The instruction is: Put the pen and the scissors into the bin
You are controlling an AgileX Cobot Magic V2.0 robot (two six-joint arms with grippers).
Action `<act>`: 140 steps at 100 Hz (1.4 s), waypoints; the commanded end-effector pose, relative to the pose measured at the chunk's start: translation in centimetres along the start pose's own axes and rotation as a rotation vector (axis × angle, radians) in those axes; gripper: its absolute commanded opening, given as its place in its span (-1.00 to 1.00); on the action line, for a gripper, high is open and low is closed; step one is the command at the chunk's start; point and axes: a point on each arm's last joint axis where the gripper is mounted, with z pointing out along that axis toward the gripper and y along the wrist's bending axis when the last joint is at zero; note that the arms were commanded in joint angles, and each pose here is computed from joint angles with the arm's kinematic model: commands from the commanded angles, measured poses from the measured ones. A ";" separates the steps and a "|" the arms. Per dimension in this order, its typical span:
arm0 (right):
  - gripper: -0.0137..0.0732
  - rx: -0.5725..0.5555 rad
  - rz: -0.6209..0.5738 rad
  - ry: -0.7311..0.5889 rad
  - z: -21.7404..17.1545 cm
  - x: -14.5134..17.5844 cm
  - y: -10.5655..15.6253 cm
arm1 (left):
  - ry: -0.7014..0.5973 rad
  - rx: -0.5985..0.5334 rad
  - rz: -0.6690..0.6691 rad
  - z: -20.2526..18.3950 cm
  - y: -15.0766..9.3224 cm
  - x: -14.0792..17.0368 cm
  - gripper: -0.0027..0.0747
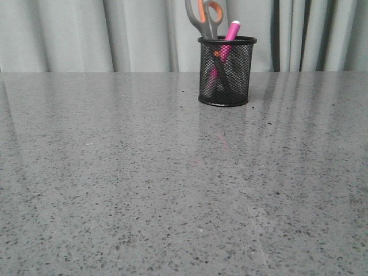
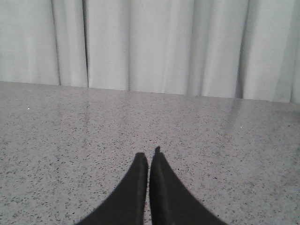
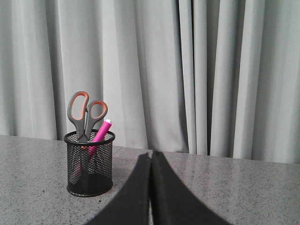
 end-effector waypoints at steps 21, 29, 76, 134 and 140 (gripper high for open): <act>-0.86 0.075 -0.047 0.148 -1.5 1.7 -0.4 | -0.066 0.004 -0.022 -0.1 0.0 0.6 -0.98; -0.86 0.093 -0.088 0.114 -2.2 2.3 -0.4 | -0.066 0.004 -0.022 -0.1 0.0 0.6 -0.98; -0.86 0.092 -0.076 0.254 -2.6 4.4 -0.4 | -0.066 0.004 -0.022 -0.1 0.0 0.6 -0.98; -0.86 0.092 -0.076 0.250 -2.6 4.4 -0.4 | -0.066 0.004 -0.022 -0.1 0.0 0.6 -0.98; -0.86 0.092 -0.076 0.250 -2.6 4.4 -0.4 | -0.066 0.004 -0.022 -0.1 0.0 0.6 -0.98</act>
